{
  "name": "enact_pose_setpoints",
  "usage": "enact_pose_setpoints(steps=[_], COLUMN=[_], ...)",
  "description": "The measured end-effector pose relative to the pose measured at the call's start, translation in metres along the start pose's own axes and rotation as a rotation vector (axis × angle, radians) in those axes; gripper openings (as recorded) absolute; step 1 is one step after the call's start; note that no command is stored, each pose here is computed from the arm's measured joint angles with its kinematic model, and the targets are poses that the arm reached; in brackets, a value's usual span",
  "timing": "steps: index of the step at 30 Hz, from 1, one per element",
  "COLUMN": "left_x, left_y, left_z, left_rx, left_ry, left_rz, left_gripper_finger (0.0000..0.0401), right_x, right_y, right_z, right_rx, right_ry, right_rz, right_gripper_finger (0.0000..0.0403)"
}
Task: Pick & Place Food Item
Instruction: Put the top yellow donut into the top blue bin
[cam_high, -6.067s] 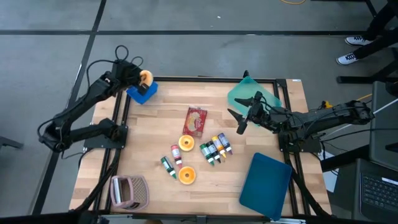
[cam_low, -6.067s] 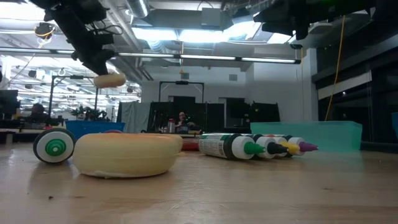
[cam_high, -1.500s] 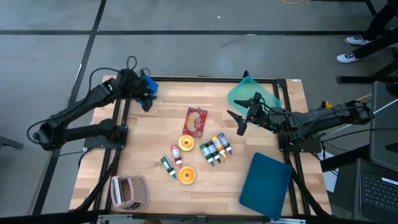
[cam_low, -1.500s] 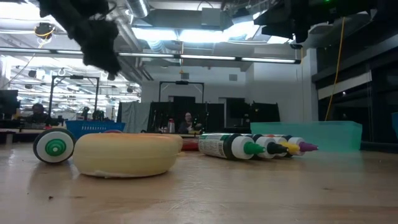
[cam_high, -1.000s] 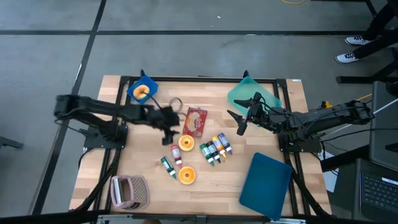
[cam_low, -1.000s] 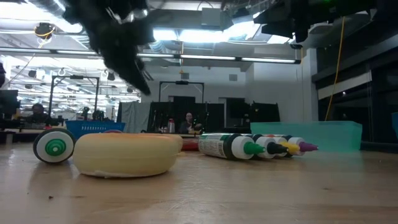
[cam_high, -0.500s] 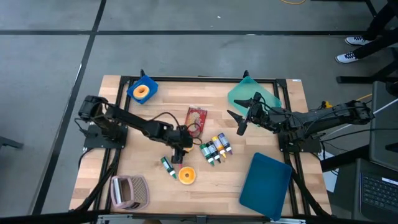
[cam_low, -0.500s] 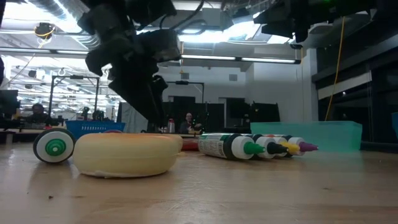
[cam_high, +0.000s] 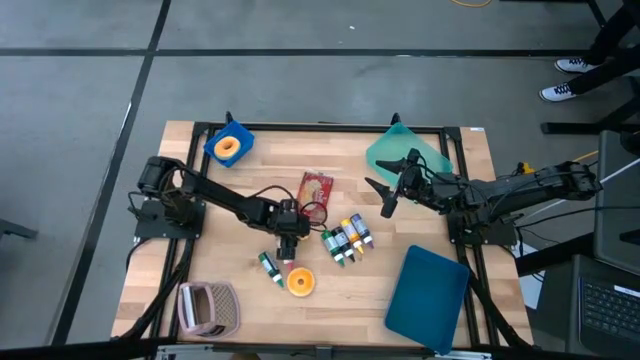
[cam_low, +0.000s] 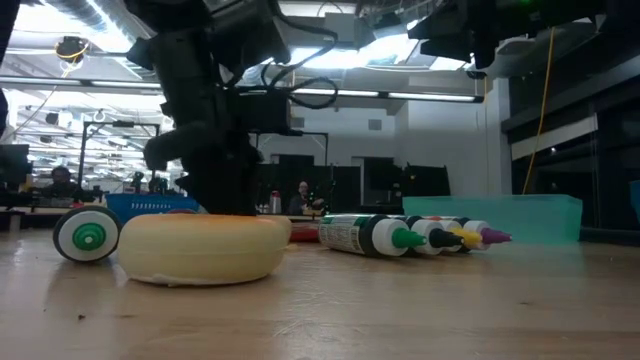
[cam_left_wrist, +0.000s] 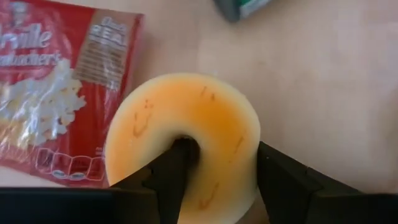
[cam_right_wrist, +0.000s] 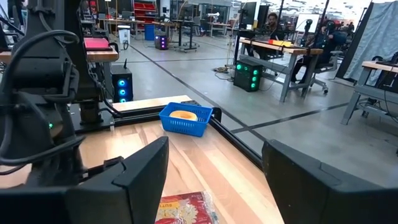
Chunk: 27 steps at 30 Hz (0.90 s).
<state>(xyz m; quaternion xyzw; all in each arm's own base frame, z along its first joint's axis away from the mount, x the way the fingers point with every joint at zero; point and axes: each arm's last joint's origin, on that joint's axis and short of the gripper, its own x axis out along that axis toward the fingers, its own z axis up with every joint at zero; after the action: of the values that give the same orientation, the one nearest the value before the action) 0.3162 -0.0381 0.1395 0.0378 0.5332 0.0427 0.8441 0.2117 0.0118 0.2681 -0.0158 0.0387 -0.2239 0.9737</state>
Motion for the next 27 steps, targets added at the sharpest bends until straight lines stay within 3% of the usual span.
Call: enact_pose_setpoints(steps=[5,9,14,17,21,27], left_x=[-0.001,-0.005,-0.025,-0.047,-0.082,-0.139], left_y=[0.003,0.002,-0.003,-0.005,0.009,0.061], left_z=[-0.001,0.001,0.018,0.028,0.033,0.019], left_rx=[0.01,0.008,0.002,0.031,0.017,-0.094], left_ry=[-0.001,-0.004,-0.087,-0.164,-0.283,-0.376], left_rz=[0.067,0.021,-0.1,-0.092,0.066,0.277], left_gripper_finger=[0.01,0.002,0.0017,0.0013,0.0008,0.0012], right_x=[0.0,0.0,0.0,0.0,0.0,0.0], right_y=[0.0,0.0,0.0,0.0,0.0,0.001], right_z=[0.0,0.0,0.0,-0.001,-0.001,-0.001], right_rx=[0.004,0.004,0.001,0.005,0.009,0.013], right_ry=[0.0,0.0,0.004,0.007,0.009,0.012], right_rz=[0.0,0.0,0.0,0.0,0.001,0.023], right_gripper_finger=[0.0254,0.0254,0.0254,0.0254,0.0254,0.0254])
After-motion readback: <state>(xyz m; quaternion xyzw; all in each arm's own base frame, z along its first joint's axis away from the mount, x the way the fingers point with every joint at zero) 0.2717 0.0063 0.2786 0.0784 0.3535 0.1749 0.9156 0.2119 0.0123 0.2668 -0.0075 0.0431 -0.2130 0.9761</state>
